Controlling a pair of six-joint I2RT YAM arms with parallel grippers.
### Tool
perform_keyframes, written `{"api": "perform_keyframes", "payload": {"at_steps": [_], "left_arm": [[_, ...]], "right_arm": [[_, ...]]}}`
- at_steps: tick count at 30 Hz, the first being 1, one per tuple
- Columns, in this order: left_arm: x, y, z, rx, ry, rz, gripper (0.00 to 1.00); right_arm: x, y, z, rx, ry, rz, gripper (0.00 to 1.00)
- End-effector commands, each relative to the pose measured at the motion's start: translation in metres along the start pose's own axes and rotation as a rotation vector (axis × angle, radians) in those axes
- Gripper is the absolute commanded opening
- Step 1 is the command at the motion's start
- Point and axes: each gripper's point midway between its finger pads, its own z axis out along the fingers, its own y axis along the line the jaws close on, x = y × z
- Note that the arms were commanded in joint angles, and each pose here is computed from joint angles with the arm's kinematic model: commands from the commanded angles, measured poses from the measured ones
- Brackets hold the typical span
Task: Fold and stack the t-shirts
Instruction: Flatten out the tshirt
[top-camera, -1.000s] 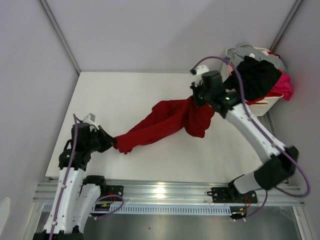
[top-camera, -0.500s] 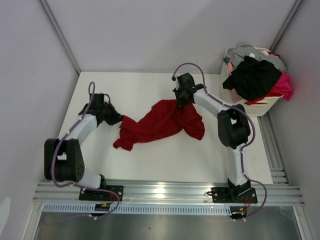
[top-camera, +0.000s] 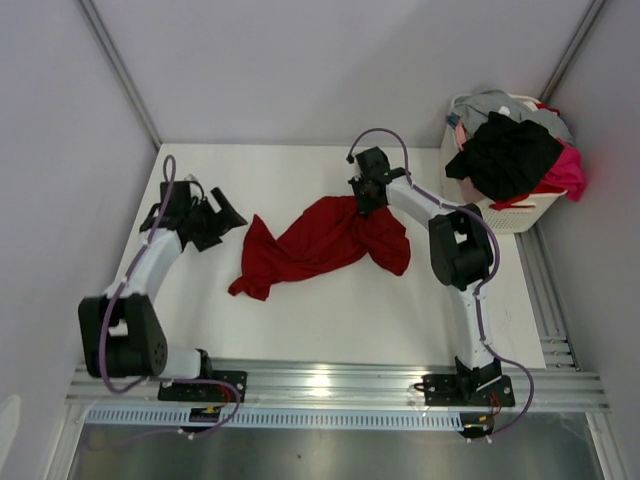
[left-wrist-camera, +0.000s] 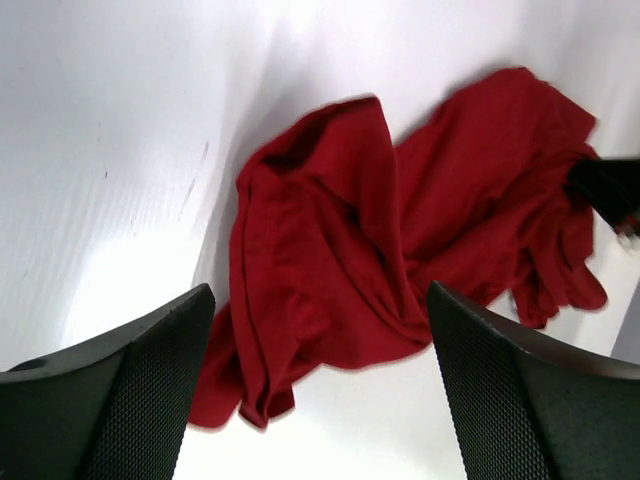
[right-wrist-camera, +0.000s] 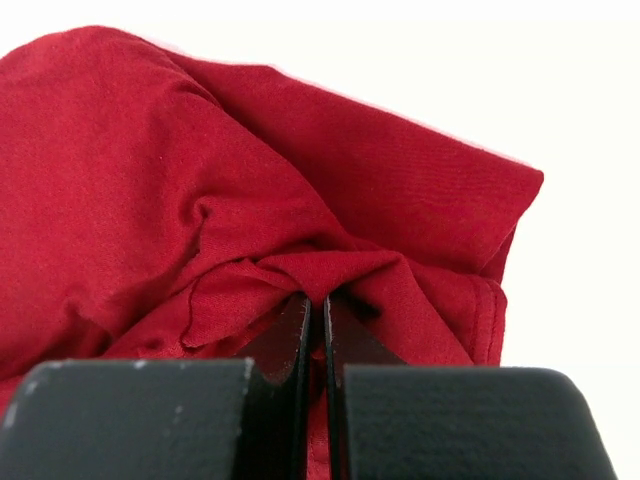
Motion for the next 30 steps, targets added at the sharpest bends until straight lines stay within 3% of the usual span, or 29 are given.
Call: {"api": "perform_keyframes", "payload": {"at_steps": [1,6,8,12,14,16,17,23,30], "left_arm": [[0.018,-0.006,-0.039,0.067,-0.022,0.072,0.89],[0.034,-0.007,-0.04,0.013,0.012,0.291,0.8],[0.02,-0.011,-0.033,0.011,0.002,0.321,0.72],[-0.012,-0.017,0.004,0.016,0.018,0.397,0.7],[-0.019,-0.033,0.012,0.107,0.038,0.44,0.67],[-0.019,-0.053,0.019,0.245,0.061,0.566,0.66],[-0.027,-0.064,0.02,0.297,0.018,0.624,0.66],[-0.051,-0.088,0.031,0.442,-0.06,0.887,0.65],[-0.047,-0.054,0.053,0.409,0.014,0.968,0.67]], "right_arm": [[-0.015,-0.005,-0.014,0.008,-0.04,0.001,0.0],[-0.013,-0.004,-0.013,-0.005,-0.033,0.008,0.0],[-0.01,-0.002,-0.013,-0.013,-0.033,0.008,0.0],[-0.006,-0.001,-0.01,-0.013,-0.022,0.032,0.0],[-0.004,-0.003,-0.011,-0.003,-0.019,0.034,0.0],[-0.003,-0.004,-0.011,0.001,-0.02,0.035,0.0],[-0.002,-0.003,-0.011,-0.002,-0.018,0.037,0.0],[-0.005,-0.001,-0.008,-0.011,-0.027,0.043,0.0],[-0.01,0.0,-0.009,-0.014,-0.025,0.04,0.0]]}}
